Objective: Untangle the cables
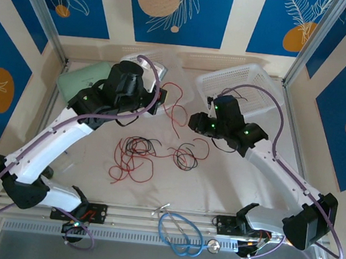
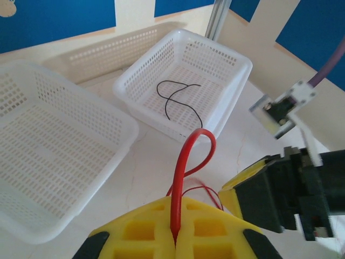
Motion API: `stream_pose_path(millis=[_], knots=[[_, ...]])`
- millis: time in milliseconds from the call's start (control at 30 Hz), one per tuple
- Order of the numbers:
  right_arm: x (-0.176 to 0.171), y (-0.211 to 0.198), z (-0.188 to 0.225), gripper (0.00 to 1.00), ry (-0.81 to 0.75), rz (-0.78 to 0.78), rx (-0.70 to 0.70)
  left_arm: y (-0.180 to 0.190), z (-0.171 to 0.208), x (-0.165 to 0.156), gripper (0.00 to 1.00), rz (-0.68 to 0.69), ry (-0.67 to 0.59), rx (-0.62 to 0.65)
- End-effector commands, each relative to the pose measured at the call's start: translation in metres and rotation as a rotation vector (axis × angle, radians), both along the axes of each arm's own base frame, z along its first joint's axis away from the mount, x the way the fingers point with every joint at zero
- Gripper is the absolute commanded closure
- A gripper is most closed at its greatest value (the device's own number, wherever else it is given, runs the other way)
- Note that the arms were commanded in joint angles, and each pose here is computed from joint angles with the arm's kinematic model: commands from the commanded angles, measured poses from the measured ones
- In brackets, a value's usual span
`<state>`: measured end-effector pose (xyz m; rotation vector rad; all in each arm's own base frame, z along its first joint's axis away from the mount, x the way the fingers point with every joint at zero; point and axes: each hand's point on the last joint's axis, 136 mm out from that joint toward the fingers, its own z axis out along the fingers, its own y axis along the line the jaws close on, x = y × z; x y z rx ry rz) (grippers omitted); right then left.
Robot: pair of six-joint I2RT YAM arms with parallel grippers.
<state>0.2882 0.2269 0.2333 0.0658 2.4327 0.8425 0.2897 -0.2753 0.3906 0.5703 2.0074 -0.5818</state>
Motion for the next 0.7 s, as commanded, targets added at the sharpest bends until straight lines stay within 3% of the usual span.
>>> stream_pose_path(millis=[0,233,467,667], knots=[[0.003,0.000,-0.015,0.78,0.045,-0.044,0.020,0.004,0.017,-0.004,1.00,0.000,-0.054,-0.021],[0.003,0.005,-0.009,0.77,0.027,-0.028,0.055,0.003,0.014,-0.005,1.00,-0.008,-0.046,-0.030],[-0.013,-0.011,0.044,0.54,-0.075,0.028,0.133,-0.005,0.004,-0.005,1.00,-0.034,-0.015,-0.028],[-0.021,0.013,0.067,0.42,-0.040,0.211,0.228,-0.015,-0.001,-0.005,1.00,-0.067,0.008,-0.037]])
